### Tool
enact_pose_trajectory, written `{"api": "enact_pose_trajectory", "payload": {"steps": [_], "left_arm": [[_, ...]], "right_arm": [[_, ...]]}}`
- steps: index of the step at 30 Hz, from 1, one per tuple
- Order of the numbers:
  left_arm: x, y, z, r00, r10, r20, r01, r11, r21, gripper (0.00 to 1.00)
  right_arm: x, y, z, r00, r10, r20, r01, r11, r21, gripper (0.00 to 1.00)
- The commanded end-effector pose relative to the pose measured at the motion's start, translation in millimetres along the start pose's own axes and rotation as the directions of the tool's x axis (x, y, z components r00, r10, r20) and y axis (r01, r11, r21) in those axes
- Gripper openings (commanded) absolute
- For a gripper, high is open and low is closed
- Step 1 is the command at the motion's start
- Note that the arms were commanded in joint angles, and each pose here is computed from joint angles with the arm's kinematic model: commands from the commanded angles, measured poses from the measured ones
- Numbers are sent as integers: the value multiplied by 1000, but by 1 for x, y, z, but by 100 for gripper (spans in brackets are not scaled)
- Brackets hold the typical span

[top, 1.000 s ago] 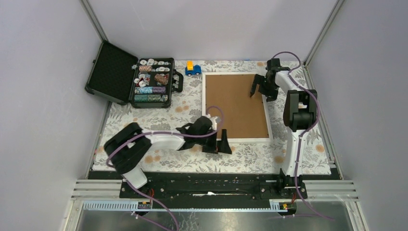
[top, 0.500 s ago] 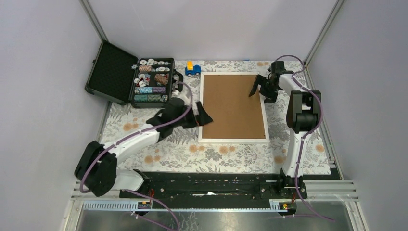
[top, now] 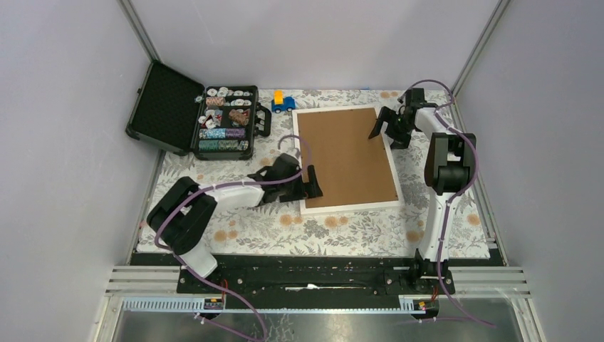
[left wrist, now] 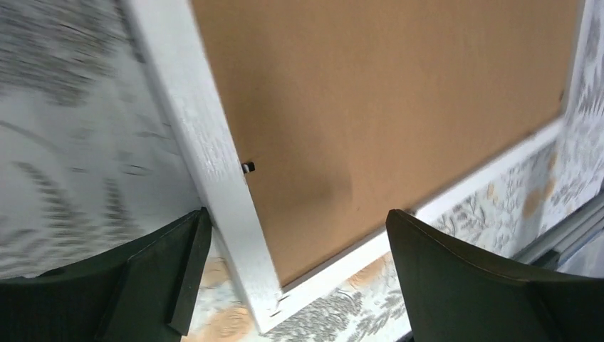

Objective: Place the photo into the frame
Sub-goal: Adjust the photo frame at the center of the board.

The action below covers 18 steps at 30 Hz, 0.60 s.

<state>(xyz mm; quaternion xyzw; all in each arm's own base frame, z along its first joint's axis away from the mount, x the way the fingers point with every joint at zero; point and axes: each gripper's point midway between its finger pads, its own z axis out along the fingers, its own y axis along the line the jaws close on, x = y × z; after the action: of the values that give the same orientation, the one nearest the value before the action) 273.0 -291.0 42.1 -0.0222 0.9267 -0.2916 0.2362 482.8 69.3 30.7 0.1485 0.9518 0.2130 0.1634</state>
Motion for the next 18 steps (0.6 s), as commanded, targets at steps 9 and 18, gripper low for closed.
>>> {"api": "enact_pose_trajectory", "payload": {"steps": [9, 18], "left_arm": [[155, -224, -19, 919, 342, -197, -188, 818, 544, 99], [95, -209, -59, 931, 353, -90, -258, 814, 520, 99]], "right_arm": [[4, 51, 11, 996, -46, -78, 38, 994, -104, 100], [25, 137, 40, 977, -158, -145, 106, 942, -318, 100]]}}
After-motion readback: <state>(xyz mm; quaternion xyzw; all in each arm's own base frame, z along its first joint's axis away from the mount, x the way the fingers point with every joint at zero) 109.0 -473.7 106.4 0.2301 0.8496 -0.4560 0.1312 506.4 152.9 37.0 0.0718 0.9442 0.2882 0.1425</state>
